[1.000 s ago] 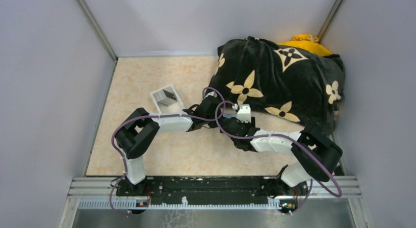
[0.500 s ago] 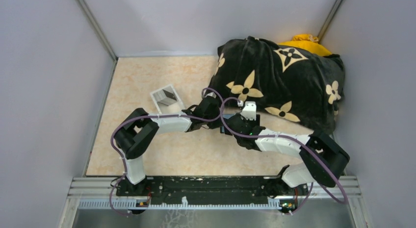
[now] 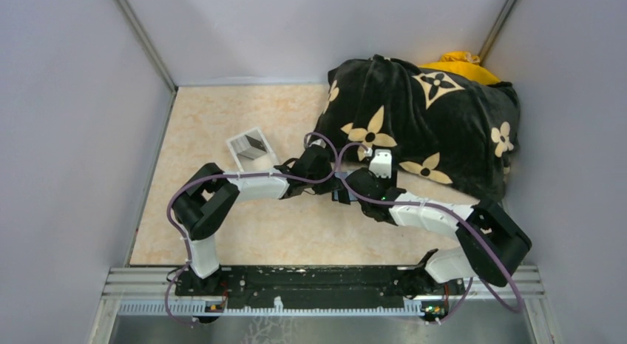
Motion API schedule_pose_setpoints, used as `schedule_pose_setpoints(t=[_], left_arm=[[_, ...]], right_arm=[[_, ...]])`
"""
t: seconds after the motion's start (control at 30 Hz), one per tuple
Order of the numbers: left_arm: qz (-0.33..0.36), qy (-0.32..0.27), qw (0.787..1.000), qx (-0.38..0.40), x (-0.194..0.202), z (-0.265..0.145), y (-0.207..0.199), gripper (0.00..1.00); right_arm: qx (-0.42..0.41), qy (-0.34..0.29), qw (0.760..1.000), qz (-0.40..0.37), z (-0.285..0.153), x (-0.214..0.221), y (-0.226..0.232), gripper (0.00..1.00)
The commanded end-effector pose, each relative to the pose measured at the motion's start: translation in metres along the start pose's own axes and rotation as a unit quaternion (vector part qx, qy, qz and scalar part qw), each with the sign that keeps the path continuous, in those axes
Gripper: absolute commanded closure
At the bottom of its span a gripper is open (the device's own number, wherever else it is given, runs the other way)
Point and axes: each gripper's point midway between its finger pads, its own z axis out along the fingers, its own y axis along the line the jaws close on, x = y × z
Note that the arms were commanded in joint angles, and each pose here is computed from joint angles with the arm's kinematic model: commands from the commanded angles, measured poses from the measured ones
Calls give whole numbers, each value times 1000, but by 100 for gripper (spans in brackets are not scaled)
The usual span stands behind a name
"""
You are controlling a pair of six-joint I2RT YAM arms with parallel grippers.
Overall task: Put the credit cards into the card holder
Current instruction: Open the card holder at the center of the board.
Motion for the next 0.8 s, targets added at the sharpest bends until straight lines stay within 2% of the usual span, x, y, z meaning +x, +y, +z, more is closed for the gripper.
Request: schedule_pose_setpoints(t=[0.0,0.23,0.5,0.6,0.77], left_arm=[[14,19,999,-33,10,7,22,100],[11,23,999,-35,14,9,26,100],[5,27,999,-21,15,8,25,100],[3,26,999,-18,13,7,24,100],[0,29,999,-15,12,7,28,100]], right_arm=[[-35,-39,998,37,-16,-38,5,44],[-80,-47,995,24,-42,-57,23,41],[-115,-40,993,-3,-66,-44,59,41],[-129,-43,991,5,-74,-36,65,53],[-138,-44,989,3,-80,-27,69,83]])
